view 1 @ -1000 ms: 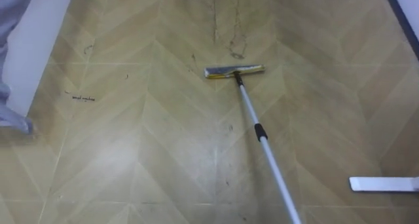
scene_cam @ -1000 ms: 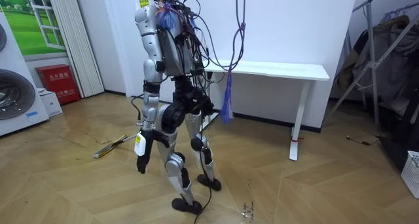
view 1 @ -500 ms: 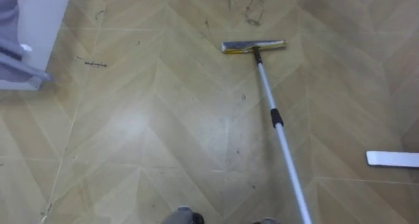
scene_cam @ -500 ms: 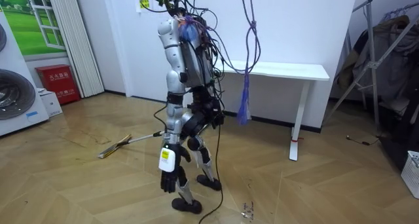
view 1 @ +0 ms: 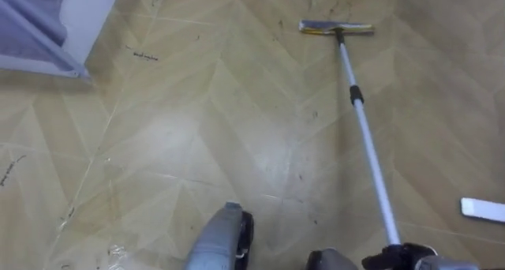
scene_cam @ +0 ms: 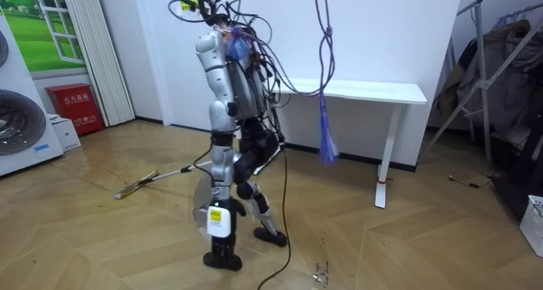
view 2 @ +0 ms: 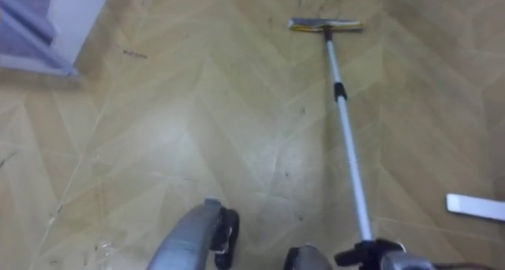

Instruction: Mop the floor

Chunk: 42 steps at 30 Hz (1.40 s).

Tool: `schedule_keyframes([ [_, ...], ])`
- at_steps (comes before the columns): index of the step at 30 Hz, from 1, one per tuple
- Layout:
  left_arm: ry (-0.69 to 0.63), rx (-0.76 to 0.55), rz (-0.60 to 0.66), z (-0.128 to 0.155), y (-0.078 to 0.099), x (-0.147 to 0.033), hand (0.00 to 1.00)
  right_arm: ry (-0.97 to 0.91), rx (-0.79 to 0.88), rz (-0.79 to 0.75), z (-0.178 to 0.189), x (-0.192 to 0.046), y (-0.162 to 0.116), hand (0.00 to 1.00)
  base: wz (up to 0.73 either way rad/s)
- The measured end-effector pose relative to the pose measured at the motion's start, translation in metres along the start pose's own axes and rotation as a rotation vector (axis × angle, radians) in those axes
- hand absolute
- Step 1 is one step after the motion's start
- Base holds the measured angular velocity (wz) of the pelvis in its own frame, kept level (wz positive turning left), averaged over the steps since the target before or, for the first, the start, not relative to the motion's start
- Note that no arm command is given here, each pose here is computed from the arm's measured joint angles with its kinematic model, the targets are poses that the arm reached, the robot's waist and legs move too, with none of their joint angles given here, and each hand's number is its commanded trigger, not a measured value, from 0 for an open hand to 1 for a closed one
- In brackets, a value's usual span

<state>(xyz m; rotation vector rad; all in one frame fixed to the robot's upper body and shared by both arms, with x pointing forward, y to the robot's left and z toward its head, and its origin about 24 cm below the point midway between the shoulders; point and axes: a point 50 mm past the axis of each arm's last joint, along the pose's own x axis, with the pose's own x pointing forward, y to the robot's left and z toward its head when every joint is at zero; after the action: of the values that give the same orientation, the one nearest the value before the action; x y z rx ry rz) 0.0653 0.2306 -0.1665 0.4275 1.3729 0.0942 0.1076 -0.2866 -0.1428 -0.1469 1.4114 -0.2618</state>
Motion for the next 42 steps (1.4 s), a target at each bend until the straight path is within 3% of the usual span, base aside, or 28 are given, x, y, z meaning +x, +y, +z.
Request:
schedule_keyframes([
  [4,-0.031,-0.02,0.016,0.008,0.002,0.0,0.0,0.191,-0.023,-0.083,-0.075,-0.001,-0.026,1.0,0.05],
  [6,-0.07,-0.035,0.032,0.012,0.003,-0.002,0.0,0.263,-0.018,-0.073,-0.105,-0.004,-0.023,1.0,-0.1],
  [13,-0.091,-0.043,0.044,0.018,-0.002,-0.003,0.0,0.306,-0.008,-0.024,-0.118,-0.003,0.006,1.0,-0.06],
  [16,-0.031,-0.033,0.045,0.009,-0.004,-0.003,0.0,0.309,-0.01,-0.047,-0.106,-0.002,0.003,1.0,0.12],
  [21,-0.012,-0.053,0.096,0.007,0.006,-0.002,0.0,0.125,-0.033,-0.104,-0.017,-0.001,-0.012,1.0,-0.16],
  [24,-0.042,-0.026,0.086,0.012,0.007,-0.003,0.0,-0.079,-0.016,-0.102,0.052,-0.012,-0.02,1.0,-0.1],
  [27,-0.036,-0.026,0.056,0.004,0.004,-0.004,0.0,-0.126,0.005,-0.062,0.062,-0.014,-0.016,1.0,0.03],
  [30,-0.012,0.003,0.016,-0.007,0.001,-0.004,0.0,-0.044,0.005,-0.051,0.027,-0.006,-0.016,1.0,0.21],
  [35,-0.043,-0.014,0.018,0.006,0.0,-0.004,0.0,0.246,0.005,-0.116,-0.091,-0.004,-0.036,1.0,0.41],
  [38,-0.08,-0.037,0.035,0.014,-0.002,-0.005,0.0,0.321,0.004,-0.113,-0.123,-0.008,-0.03,1.0,-0.09],
  [42,-0.124,-0.046,0.048,0.024,-0.004,-0.007,0.0,0.322,0.006,-0.099,-0.125,-0.005,-0.012,1.0,-0.21],
])
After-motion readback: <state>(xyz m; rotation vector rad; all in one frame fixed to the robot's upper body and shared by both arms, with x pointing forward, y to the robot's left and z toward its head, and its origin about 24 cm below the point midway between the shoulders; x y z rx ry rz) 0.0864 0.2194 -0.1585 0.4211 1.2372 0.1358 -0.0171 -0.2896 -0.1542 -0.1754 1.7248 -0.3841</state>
